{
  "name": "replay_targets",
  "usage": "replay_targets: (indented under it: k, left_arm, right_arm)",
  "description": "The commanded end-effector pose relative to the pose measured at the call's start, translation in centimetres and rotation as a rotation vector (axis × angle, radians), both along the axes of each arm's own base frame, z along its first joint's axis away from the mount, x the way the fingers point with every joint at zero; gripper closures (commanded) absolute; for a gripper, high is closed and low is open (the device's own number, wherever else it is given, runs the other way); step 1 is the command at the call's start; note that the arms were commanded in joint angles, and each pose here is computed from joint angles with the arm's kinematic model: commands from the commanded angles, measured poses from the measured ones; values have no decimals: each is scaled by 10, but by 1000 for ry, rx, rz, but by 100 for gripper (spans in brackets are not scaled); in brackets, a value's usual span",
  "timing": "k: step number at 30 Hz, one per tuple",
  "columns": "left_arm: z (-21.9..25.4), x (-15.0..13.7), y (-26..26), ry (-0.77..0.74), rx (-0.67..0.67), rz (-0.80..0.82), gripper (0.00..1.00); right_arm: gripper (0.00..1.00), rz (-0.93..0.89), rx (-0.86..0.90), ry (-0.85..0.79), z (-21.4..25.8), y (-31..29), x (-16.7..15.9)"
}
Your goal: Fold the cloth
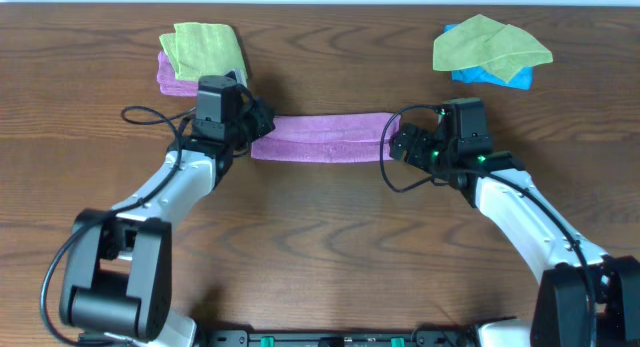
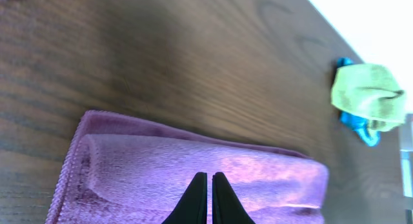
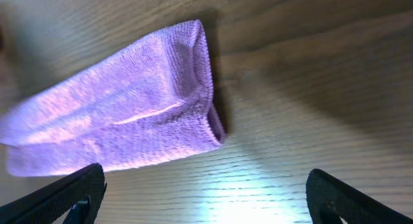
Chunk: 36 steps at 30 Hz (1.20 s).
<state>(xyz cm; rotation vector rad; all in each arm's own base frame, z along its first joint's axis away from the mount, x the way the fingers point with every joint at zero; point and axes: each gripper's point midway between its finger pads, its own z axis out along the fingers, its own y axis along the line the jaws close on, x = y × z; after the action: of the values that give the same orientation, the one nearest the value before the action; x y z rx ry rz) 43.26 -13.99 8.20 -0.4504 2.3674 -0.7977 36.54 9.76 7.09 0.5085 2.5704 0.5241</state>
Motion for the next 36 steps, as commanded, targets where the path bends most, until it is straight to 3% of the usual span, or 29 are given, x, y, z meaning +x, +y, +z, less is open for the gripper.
replay_targets:
  k: [1, 17, 26, 28, 31, 36]
  left_arm:
    - [-23, -1, 1, 52, 26, 21, 94]
    - [-65, -6, 21, 144, 176, 67, 94]
    - [-88, -11, 23, 197, 192, 70, 94]
    - [-91, -12, 23, 205, 193, 70, 94]
    - [-94, -13, 23, 211, 194, 71, 94]
    - [-98, -14, 23, 222, 197, 69, 94]
  right_arm:
    - [1, -65, 83, 13, 8, 3, 3]
    - [2, -110, 192, 113, -46, 20, 18]
    - [3, -117, 219, 108, -63, 27, 28]
    - [5, -116, 228, 120, -69, 30, 27]
    - [20, -99, 229, 121, -74, 37, 27]
    - [25, -93, 230, 145, -89, 46, 24]
